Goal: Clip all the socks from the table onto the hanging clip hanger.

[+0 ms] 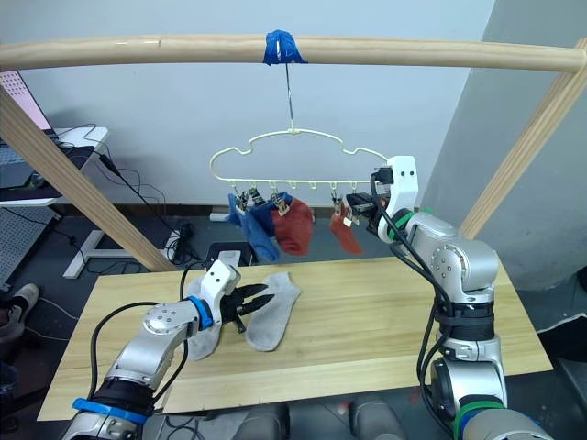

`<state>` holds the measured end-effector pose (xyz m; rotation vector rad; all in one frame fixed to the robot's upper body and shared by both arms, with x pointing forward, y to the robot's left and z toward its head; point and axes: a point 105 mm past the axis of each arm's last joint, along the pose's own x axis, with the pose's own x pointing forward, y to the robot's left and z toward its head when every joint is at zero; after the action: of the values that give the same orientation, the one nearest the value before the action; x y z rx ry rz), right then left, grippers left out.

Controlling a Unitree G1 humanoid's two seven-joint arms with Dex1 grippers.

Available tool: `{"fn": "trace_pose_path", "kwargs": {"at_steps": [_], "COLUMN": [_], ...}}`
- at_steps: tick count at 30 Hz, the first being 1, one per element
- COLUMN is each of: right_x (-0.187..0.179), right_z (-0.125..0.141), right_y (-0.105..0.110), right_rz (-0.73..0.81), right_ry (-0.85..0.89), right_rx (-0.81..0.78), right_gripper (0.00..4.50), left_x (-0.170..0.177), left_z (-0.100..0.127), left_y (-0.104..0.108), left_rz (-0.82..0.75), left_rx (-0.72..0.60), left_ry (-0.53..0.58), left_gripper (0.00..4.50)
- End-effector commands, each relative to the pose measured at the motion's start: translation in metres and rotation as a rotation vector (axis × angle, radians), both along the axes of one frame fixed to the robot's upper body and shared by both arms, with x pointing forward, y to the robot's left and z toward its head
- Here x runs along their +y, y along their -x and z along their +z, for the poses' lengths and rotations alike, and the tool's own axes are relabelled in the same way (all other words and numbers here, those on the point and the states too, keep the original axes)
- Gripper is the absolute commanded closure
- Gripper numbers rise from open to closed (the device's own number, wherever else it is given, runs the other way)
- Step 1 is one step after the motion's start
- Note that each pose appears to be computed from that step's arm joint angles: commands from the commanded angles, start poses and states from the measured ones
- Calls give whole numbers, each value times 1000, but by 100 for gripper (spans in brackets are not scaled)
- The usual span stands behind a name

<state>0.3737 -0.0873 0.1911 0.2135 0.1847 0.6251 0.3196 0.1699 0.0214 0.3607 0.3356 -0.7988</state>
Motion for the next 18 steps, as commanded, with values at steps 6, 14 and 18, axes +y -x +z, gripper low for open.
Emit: {"fn": "trace_pose_path", "kwargs": {"at_steps": [6,14,18], "right_x": [-5,-9,-9], "right_z": [0,0,1], "right_y": [2,3,4], "right_rz": [-25,-45,-49], "right_ry": [-2,3,5], "right_rx": [3,4,2], "right_gripper": [450,450,450], "left_x": [-9,-18,-19], "left_z": [-22,-44,-57], "left_y": [-16,-26,-21], "left_rz": [55,83,48], "left_rx": [63,142,173], "left_ry": [-23,-112,-159], "left_gripper": [75,2,2]}}
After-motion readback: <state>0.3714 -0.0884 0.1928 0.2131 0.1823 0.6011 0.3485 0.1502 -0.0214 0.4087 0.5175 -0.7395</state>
